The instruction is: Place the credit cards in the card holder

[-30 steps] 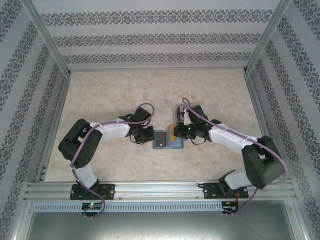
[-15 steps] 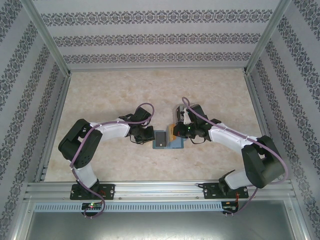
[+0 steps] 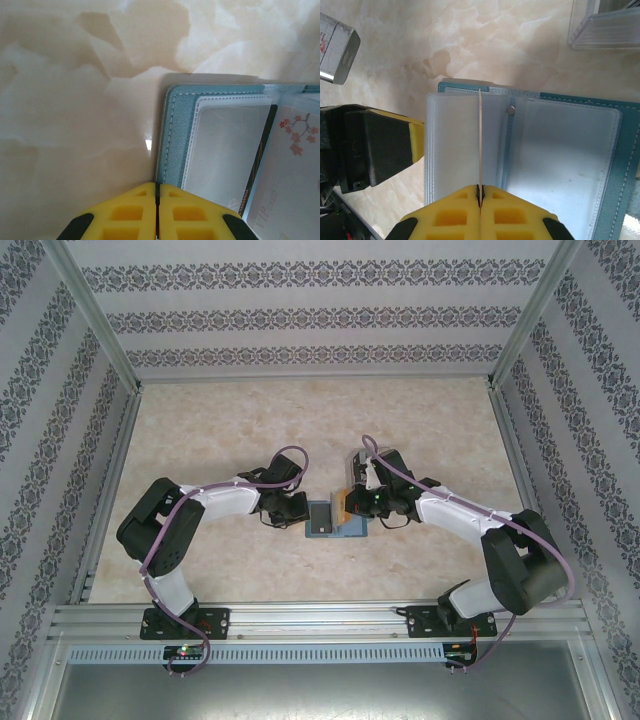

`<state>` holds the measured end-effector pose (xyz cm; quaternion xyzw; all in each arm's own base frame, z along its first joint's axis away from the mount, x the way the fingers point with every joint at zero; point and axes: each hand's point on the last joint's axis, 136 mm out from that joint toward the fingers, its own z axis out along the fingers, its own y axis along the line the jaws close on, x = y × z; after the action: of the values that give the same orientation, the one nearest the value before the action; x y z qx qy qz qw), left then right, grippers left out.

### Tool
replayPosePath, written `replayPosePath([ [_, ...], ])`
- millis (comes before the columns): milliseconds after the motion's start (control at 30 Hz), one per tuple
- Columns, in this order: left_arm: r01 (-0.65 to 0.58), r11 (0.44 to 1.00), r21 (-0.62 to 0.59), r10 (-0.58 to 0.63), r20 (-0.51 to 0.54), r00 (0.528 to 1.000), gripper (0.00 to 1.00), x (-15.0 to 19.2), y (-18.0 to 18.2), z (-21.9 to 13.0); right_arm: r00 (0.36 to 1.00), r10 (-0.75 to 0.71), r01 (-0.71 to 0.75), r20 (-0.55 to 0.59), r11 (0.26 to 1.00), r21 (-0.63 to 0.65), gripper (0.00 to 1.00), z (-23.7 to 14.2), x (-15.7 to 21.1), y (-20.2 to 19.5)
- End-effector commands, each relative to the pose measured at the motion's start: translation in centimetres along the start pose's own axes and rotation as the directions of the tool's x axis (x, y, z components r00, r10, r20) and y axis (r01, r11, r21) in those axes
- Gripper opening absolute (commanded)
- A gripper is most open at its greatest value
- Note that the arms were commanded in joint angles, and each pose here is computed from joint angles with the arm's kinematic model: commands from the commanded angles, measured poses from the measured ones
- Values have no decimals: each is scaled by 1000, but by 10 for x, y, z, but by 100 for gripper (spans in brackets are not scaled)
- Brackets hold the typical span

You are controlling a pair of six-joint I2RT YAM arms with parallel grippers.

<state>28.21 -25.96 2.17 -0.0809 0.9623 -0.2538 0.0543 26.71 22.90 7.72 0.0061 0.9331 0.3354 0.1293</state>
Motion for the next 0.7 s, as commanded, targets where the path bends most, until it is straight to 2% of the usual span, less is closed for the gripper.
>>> replayPosePath([
  [0,-39,999,16,38,1,999,8,2,-11,-4,1000,-18,19,6,1000,-20,5,0,-6,10],
  [200,-37,999,16,37,8,999,8,1,-12,-6,999,-18,17,27,999,46,5,-6,-9,0],
  [367,-35,999,5,35,16,999,8,1,-9,-7,988,3,-33,156,981,190,3,-39,-21,-32],
  [467,-38,999,5,38,15,999,9,0,-10,-8,973,12,-48,233,988,147,2,-61,-29,-31],
  [533,-40,999,6,40,10,999,8,0,-11,-7,969,4,-28,246,995,94,1,-67,-30,-21],
  [667,-42,999,7,42,4,999,8,0,-11,-5,988,23,-14,156,998,-59,0,-43,-21,9],
])
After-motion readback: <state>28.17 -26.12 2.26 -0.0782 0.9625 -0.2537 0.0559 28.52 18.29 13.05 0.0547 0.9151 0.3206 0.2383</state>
